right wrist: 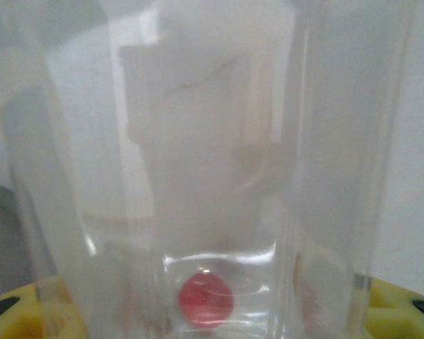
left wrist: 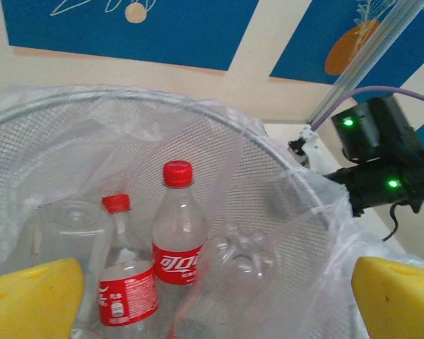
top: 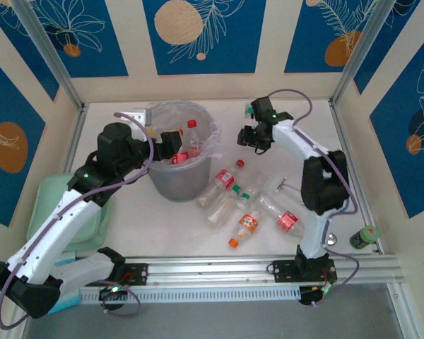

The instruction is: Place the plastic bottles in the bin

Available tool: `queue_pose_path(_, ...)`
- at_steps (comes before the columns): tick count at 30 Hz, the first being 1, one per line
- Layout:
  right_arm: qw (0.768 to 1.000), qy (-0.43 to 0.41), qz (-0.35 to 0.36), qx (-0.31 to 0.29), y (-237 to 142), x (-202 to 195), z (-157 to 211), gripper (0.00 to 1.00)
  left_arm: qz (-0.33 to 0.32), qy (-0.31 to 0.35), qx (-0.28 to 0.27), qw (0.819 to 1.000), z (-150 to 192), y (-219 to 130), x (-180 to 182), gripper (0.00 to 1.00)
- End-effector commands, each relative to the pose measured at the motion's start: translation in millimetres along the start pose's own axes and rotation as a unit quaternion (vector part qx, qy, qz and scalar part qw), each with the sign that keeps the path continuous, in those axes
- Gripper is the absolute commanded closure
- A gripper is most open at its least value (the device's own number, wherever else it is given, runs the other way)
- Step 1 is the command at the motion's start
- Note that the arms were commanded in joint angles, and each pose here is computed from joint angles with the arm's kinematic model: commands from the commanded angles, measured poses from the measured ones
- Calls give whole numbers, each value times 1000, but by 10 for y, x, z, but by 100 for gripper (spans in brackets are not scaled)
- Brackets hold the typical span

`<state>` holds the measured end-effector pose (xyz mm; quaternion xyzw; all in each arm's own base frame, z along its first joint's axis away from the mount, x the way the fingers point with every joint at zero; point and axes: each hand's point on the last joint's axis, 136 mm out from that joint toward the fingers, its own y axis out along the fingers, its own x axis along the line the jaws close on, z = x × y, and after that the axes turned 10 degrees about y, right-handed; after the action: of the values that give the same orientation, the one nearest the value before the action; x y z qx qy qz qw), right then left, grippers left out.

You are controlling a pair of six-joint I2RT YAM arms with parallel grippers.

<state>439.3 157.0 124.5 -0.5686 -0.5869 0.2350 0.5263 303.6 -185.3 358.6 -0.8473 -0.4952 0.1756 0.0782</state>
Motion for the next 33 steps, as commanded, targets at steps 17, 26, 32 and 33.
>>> queue_pose_path(17, 956, -105, -209, -178, -1803, 704, 88, 100, 153, -102, -105, 977, -1118, 299, -651, 2)
queue_pose_path(26, 924, -222, -262, -168, -2230, 992, 485, 100, 240, -114, -124, 956, -1432, 484, -1011, 3)
queue_pose_path(32, 906, -267, -289, -158, -2338, 1171, 660, 100, 248, -77, -97, 961, -1370, 677, -1182, 3)
queue_pose_path(33, 901, -275, -296, -155, -2350, 1210, 690, 100, 243, -73, -92, 963, -1349, 725, -1177, 3)
